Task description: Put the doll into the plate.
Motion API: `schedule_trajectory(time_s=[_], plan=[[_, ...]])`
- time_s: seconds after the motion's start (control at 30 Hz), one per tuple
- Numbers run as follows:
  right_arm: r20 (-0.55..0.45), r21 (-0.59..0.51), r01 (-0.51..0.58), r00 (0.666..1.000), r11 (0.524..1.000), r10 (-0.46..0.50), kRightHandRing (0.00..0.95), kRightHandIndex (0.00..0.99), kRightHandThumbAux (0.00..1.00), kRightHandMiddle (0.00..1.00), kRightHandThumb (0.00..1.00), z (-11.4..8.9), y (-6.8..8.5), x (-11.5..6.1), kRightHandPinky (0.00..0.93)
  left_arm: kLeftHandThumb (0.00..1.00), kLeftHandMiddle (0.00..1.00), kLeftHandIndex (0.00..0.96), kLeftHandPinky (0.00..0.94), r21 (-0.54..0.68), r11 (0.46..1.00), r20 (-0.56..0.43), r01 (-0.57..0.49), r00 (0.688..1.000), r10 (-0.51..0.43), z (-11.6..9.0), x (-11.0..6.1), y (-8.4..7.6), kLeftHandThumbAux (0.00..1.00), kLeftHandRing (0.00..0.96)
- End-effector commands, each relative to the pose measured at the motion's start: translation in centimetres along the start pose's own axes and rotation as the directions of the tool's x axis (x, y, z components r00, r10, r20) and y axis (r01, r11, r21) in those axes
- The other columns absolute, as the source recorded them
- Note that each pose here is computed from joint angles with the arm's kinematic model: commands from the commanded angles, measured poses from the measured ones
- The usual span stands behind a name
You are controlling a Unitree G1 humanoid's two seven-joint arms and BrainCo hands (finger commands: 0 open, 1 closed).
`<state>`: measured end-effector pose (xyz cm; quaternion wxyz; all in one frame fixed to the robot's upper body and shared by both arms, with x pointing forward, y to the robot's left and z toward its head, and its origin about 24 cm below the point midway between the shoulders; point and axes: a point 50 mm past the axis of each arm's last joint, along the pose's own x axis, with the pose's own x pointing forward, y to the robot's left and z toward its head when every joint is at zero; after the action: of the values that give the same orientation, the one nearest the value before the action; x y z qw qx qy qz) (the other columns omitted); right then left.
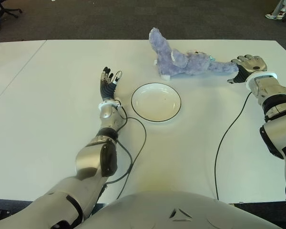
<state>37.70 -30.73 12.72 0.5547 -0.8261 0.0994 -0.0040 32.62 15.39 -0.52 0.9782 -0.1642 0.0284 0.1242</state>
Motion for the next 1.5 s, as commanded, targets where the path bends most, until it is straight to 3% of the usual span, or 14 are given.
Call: schedule_trajectory(time_s=[0.03, 0.37, 0.43, 0.7, 0.9, 1.03, 1.5], plan=[[-0.039, 0.046, 0.074, 0.997, 0.996, -0.072, 0.000, 0.000, 0.538, 0.000, 0.288, -0.6, -2.3, 0.5, 0.000, 0.000, 0.054, 0.069, 0.034, -0.010, 0.988, -0.443, -0.153, 0.887, 0.132, -9.4, -7.5, 4.3, 0.651, 0.038], [-0.028, 0.103, 0.177, 0.984, 0.979, -0.175, 0.000, 0.001, 0.552, 0.000, 0.245, 0.3, -4.4, 0.9, 0.000, 0.000, 0.053, 0.060, 0.028, 0.018, 0.989, -0.447, -0.150, 0.883, 0.142, -9.4, -7.6, 4.4, 0.628, 0.036], [-0.022, 0.112, 0.201, 0.980, 0.973, -0.200, 0.000, 0.001, 0.550, 0.000, 0.244, 0.5, -4.8, 1.0, 0.051, 0.000, 0.054, 0.061, 0.030, 0.027, 0.989, -0.449, -0.147, 0.882, 0.143, -9.5, -7.6, 4.5, 0.625, 0.037], [-0.019, 0.131, 0.239, 0.971, 0.962, -0.239, 0.023, 0.013, 0.514, 0.009, 0.273, 0.4, -5.4, 1.0, 0.096, 0.000, 0.057, 0.060, 0.032, 0.017, 0.989, -0.448, -0.148, 0.883, 0.140, -9.4, -7.5, 4.5, 0.631, 0.041], [-0.010, 0.152, 0.245, 0.969, 0.958, -0.246, 0.052, 0.029, 0.505, 0.018, 0.290, 1.0, -5.6, 1.1, 0.155, 0.000, 0.055, 0.055, 0.026, 0.034, 0.989, -0.453, -0.141, 0.881, 0.141, -9.4, -7.5, 4.6, 0.633, 0.039], [-0.010, 0.176, 0.234, 0.972, 0.956, -0.236, 0.046, 0.037, 0.504, 0.026, 0.296, 2.1, -5.2, 1.2, 0.100, 0.000, 0.053, 0.049, 0.028, 0.043, 0.990, -0.454, -0.137, 0.880, 0.142, -9.4, -7.5, 4.6, 0.636, 0.038], [0.042, 0.250, 0.205, 0.974, 0.946, -0.223, 0.038, 0.048, 0.489, 0.023, 0.292, 6.0, -4.9, 1.5, 0.087, 0.000, 0.055, 0.057, 0.038, 0.035, 0.988, -0.451, -0.153, 0.880, 0.152, -9.3, -7.4, 4.6, 0.623, 0.040]])
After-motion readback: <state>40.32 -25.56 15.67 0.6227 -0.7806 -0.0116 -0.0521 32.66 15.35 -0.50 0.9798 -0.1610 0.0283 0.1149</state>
